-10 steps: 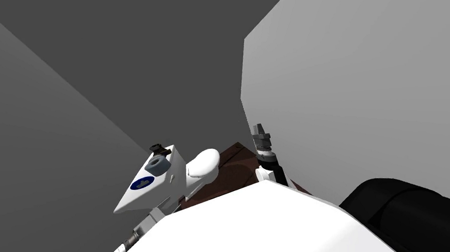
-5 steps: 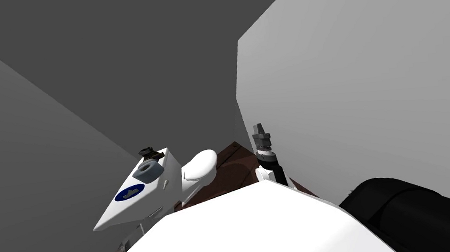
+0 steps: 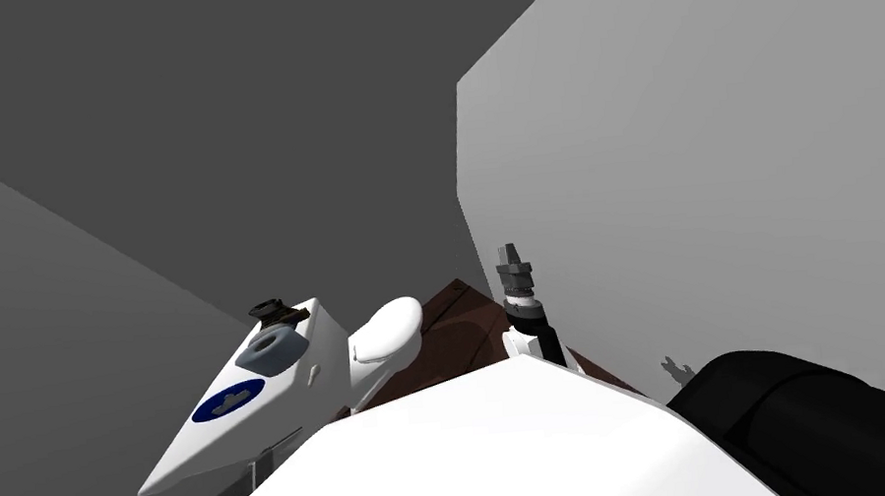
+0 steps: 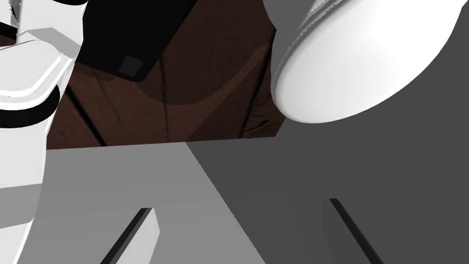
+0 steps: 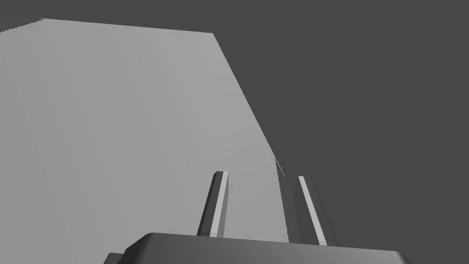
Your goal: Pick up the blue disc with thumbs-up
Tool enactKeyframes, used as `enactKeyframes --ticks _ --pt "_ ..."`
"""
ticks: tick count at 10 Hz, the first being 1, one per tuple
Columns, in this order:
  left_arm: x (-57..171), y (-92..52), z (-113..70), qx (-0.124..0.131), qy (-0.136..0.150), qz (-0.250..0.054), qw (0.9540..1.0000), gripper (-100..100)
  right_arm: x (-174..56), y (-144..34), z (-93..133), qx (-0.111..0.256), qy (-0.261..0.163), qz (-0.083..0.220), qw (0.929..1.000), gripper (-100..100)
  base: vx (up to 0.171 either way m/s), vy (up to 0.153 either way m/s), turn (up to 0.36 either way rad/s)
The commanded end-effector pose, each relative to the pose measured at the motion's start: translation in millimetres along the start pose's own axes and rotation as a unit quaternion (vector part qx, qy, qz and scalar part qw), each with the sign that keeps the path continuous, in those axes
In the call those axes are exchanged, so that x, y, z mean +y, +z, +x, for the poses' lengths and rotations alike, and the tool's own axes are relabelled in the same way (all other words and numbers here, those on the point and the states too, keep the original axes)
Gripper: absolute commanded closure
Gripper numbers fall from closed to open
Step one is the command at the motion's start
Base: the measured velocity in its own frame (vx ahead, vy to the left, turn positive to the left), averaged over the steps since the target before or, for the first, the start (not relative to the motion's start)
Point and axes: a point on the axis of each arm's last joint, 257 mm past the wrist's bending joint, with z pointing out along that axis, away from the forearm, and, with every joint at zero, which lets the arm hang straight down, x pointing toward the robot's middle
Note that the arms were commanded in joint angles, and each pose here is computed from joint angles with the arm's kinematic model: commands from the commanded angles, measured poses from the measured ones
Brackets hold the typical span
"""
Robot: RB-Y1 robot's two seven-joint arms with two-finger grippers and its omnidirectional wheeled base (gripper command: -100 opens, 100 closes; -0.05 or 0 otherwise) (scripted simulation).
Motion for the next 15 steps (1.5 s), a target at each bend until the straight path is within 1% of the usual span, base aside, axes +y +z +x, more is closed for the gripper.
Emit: enactKeyframes --ticks 1,2,3,4,5,6,7,8,9,10,11,12,13,14,15 --pt "5 -9.1 26.4 0.039 0.037 0.008 0.9985 -100 0 0.0 0 0.000 0.000 0.000 1.0000 0 -0.013 -0.012 -0.226" --pt "9 -11.8 27.1 0.048 0.052 0.016 0.9974 -100 0 0.0 0 0.000 0.000 0.000 1.0000 0 -0.013 -0.005 -0.093" --pt "11 -12.7 27.2 0.051 0.057 0.018 0.9969 -100 0 0.0 0 0.000 0.000 0.000 1.0000 0 -0.006 -0.002 0.016" --pt "15 -22.4 48.8 0.082 0.087 0.026 0.9925 -100 0 0.0 0 0.000 0.000 0.000 1.0000 0 -0.012 -0.011 -0.215" --pt "19 -24.3 48.8 0.088 0.098 0.031 0.9908 -100 0 0.0 0 0.000 0.000 0.000 1.0000 0 -0.014 -0.004 -0.092" --pt "20 -25.0 48.8 0.090 0.101 0.033 0.9902 -100 0 0.0 0 0.000 0.000 0.000 1.0000 0 -0.005 -0.001 0.032" --pt "27 -35.9 68.5 0.121 0.133 0.042 0.9828 -100 0 0.0 0 0.000 0.000 0.000 1.0000 0 -0.012 -0.011 -0.155" --pt "30 -37.4 68.2 0.126 0.141 0.046 0.9809 -100 0 0.0 0 0.000 0.000 0.000 1.0000 0 -0.014 -0.005 -0.109" --pt "31 -38.1 68.0 0.128 0.145 0.048 0.9800 -100 0 0.0 0 0.000 0.000 0.000 1.0000 0 -0.007 0.001 -0.001" --pt "40 -49.6 85.8 0.157 0.176 0.057 0.9702 -100 0 0.0 0 0.000 0.000 0.000 1.0000 0 -0.016 -0.006 -0.160" --pt "45 -51.7 84.7 0.163 0.188 0.063 0.9666 -100 0 0.0 0 0.000 0.000 0.000 1.0000 0 -0.019 -0.002 -0.105" --pt "53 -63.2 100.8 0.189 0.215 0.071 0.9555 -100 0 0.0 0 0.000 0.000 0.000 1.0000 0 -0.025 -0.007 -0.143" --pt "58 -65.1 99.2 0.194 0.227 0.077 0.9511 -100 0 0.0 0 0.000 0.000 0.000 1.0000 0 -0.020 -0.004 -0.072" --pt "60 -65.5 98.8 0.195 0.230 0.078 0.9501 -100 0 0.0 0 0.000 0.000 0.000 1.0000 0 -0.007 0.000 0.005" --pt "71 -77.7 112.2 0.221 0.260 0.089 0.9358 -100 0 0.0 0 0.000 0.000 0.000 1.0000 0 -0.014 -0.003 -0.112"
